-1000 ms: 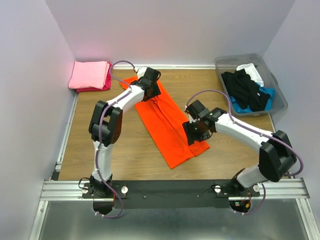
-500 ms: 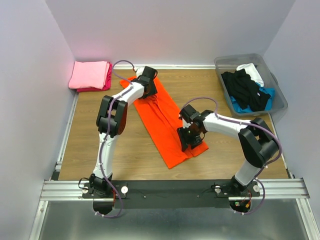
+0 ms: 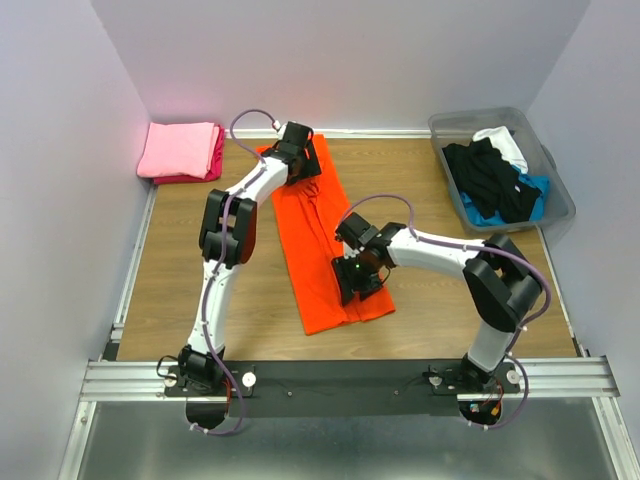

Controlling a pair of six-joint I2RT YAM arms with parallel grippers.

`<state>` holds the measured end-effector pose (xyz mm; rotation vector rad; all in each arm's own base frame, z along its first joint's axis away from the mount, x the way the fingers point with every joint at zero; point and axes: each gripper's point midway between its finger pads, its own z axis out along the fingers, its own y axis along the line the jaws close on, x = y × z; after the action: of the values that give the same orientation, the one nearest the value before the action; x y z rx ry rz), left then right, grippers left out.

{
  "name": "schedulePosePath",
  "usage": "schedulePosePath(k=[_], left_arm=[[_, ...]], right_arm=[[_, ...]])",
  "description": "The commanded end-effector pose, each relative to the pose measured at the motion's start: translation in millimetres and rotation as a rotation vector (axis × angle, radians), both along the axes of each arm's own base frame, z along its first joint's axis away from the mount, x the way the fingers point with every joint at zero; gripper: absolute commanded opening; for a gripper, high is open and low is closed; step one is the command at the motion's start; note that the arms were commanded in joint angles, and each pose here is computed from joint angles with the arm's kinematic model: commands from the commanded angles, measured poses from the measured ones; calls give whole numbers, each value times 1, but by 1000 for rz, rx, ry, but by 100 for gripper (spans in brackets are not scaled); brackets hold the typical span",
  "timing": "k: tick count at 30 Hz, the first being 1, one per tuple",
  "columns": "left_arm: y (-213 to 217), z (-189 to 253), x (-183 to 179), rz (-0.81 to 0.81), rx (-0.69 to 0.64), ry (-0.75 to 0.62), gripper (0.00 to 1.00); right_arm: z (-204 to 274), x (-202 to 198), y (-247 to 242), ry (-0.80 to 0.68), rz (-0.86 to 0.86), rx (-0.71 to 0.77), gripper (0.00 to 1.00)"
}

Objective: Fold and stack the t-shirts
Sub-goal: Fold the tshirt

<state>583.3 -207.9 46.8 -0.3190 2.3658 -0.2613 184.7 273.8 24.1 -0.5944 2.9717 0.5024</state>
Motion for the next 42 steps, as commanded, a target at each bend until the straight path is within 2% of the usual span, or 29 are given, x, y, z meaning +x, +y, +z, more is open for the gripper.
schedulePosePath(k=[1,3,5,8,9,11,16,17,18,22,27,35,42], left_arm=[[-3,66,-1,-20,-64,-128,83],[6,111,-6,10,-66,-203,87],[17,136,-13,51,-49,-241,93],[29,175,-41,90,-59,-287,94],[33,201,-54,102,-72,-328,94],[30,186,-83,96,-56,-277,94],[8,143,-184,23,-36,-122,94],[5,143,-205,5,-44,-103,94],[6,114,-229,16,-40,-31,94],[-7,75,-305,-45,-63,95,95],[-8,44,-376,-37,-104,237,96],[-13,20,-434,-56,-121,377,94],[-13,7,-451,-38,-108,451,90]], right_arm=[[43,36,8,-180,-46,19,62],[56,45,-2,-236,-75,-22,63],[73,50,-13,-269,-115,-16,65],[79,63,-51,-304,-213,-52,65],[78,62,-58,-287,-229,-46,65],[70,59,-84,-259,-281,-66,63],[46,32,-105,-137,-309,-23,59],[45,28,-105,-127,-310,-7,57],[43,26,-106,-120,-313,-1,57],[32,20,-105,-88,-313,24,54],[14,9,-102,-35,-315,44,45],[2,-1,-101,-6,-294,62,45],[-10,-3,-101,12,-297,58,44]])
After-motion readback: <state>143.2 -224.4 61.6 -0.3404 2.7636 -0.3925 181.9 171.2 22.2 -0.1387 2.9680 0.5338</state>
